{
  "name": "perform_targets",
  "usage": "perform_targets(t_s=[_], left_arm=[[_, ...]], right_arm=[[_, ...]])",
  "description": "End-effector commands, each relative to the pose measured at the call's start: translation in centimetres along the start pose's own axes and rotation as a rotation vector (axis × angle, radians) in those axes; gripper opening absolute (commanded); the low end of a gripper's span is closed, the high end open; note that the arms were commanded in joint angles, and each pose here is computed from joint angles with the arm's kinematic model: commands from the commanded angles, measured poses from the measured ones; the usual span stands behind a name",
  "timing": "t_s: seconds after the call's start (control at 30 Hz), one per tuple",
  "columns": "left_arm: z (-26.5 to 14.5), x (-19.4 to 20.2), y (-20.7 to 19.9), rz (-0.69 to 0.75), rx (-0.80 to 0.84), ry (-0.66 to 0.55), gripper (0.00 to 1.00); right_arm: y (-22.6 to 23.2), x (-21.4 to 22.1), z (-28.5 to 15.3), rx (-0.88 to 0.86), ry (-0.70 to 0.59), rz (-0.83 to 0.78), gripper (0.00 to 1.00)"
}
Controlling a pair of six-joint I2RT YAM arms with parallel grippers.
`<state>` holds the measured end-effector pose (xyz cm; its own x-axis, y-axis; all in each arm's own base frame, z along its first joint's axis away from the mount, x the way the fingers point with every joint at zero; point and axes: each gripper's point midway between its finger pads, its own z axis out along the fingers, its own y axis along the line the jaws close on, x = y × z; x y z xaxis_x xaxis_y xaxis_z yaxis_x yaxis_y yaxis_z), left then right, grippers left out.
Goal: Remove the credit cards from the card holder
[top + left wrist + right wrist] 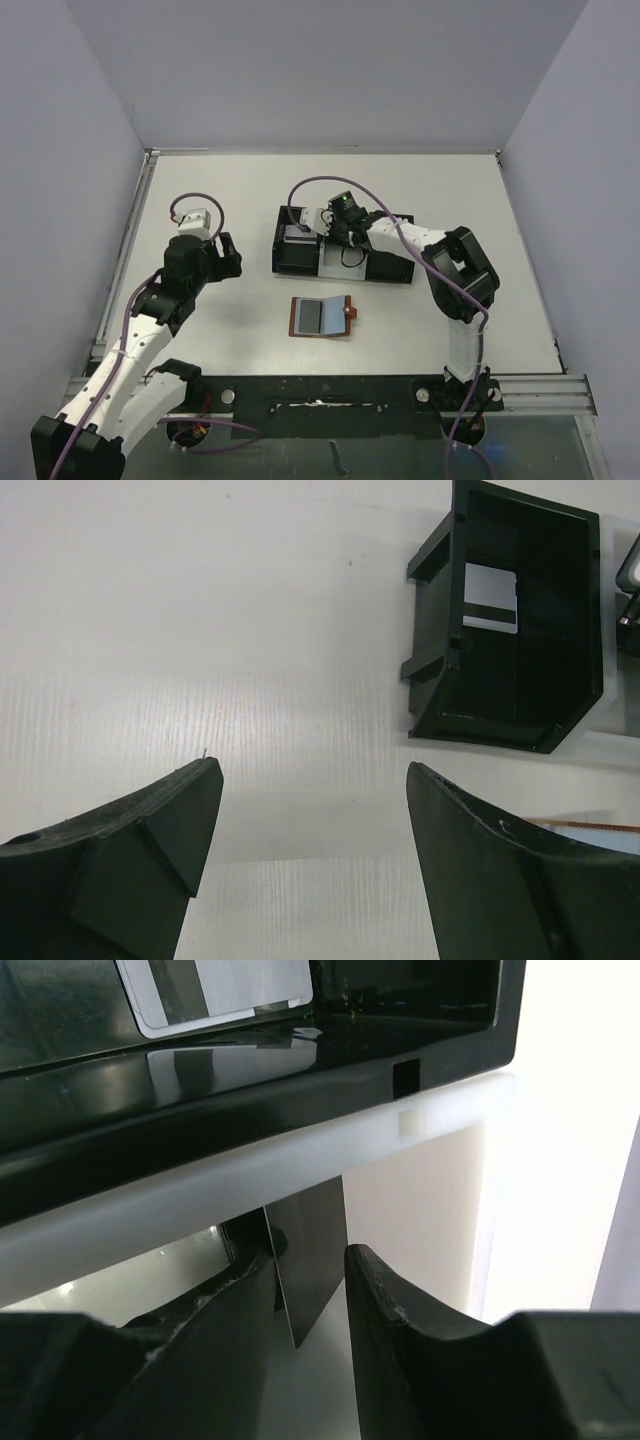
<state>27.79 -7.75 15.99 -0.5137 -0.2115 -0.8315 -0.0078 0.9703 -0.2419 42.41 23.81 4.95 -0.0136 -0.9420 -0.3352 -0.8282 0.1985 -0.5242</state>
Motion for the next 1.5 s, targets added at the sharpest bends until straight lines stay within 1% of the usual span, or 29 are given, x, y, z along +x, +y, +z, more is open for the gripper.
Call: perform_targets(t_s=[0.0,0.3,0.53,0.7,0.73,0.8,0.83,0.97,1.17,1.47], left_arm=[[0.1,-1.6,-0.7,0.006,0.033,-0.05,0.74],[0.1,-1.6,-0.8,0.007,0.037,-0.046,0.74],[0.1,-1.5,-0.9,0.009,0.041,-0.043,0.74],[0.2,-1.4,-1.0,0.013,0.05,-0.038,0.74],[0.2,-1.4,-1.0,0.013,0.051,-0.037,0.74],[0.2,-1.4,-1.0,0.013,0.052,-0.037,0.74],[0.2,-1.4,-1.0,0.013,0.051,-0.036,0.74],[0.3,-1.3,-1.1,0.015,0.053,-0.031,0.74],[0.4,-1.1,-1.2,0.017,0.059,-0.022,0.74],[0.4,-1.1,-1.3,0.017,0.065,-0.017,0.74]], right_arm=[[-2.3,-0.8,-0.4,0.059,-0.01,0.036,0.37],[-2.7,-0.3,-0.6,0.094,0.01,0.025,0.41],[-2.0,-0.3,-0.4,0.05,0.013,0.034,0.43],[-1.7,-0.3,-0.3,0.034,0.01,0.05,0.46],[-1.6,-0.4,-0.3,0.031,0.006,0.054,0.48],[-1.6,-0.5,-0.3,0.03,0.002,0.057,0.54],[-1.6,-0.5,-0.3,0.03,0.0,0.06,0.55],[-2.0,-0.5,-0.4,0.042,-0.003,0.07,0.56],[-2.5,-1.2,-1.1,0.044,-0.03,0.072,0.59],[-3.4,-2.9,-2.9,0.058,-0.117,0.117,0.64]])
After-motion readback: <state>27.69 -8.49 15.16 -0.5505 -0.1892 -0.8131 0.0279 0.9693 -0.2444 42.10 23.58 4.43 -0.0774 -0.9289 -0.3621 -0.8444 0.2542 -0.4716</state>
